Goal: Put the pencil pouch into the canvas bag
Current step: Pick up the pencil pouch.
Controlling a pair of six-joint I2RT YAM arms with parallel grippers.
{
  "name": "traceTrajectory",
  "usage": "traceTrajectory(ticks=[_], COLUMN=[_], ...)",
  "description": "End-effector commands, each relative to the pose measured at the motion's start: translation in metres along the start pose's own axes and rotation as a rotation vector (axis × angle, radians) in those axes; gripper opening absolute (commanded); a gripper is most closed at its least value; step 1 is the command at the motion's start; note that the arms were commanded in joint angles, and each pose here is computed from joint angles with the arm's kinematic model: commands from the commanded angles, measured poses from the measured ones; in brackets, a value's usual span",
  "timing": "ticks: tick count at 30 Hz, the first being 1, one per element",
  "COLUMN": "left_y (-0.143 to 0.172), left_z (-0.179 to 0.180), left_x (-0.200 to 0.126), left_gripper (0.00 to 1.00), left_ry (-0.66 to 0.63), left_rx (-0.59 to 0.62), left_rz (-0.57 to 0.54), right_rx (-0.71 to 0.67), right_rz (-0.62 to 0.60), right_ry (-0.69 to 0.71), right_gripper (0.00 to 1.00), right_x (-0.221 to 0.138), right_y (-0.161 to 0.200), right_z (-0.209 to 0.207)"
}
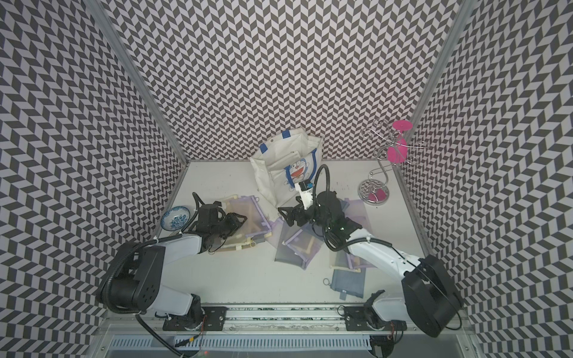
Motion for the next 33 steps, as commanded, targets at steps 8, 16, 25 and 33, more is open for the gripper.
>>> traceTrajectory(ticks=[8,16,25,33], left_y=[-0.009,-0.019,-0.011,0.002], left_z=[-0.011,-0.052,-0.125,-0.178], left_x=[-0.008,-0.050,-0.107,-0.160], left_gripper=[0.00,0.00,0.00,0.00], left_ry=[0.049,0.104,0.322,0.589], left_rx=[0.032,0.243,0.549,0.796], left_rz=[-0.051,-0.108,-0.197,-0.300], right_rx=[-0.007,0.021,0.071,0.150], right_rz=[-0.022,-0.030,-0.039,-0.075], right_ry=[-0.038,-0.095,-0.188,-0.333], right_gripper=[0.95,0.95,0.95,0.96], right_x=[0.001,-0.006,-0.031,-0.068], right_y=[-0.003,-0.008,-0.023,-0.041], right_z=[0.006,0.017,0.026,0.022])
Point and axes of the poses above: each gripper's point midway between its finger pads, its own x axis out along the fingers, its own z axis along the line the jaws close on, y = z × x, the point moved 5 cm from there along -x, back along the fingers, and after that the axes turned 15 degrees about x, right-handed, at the moved point
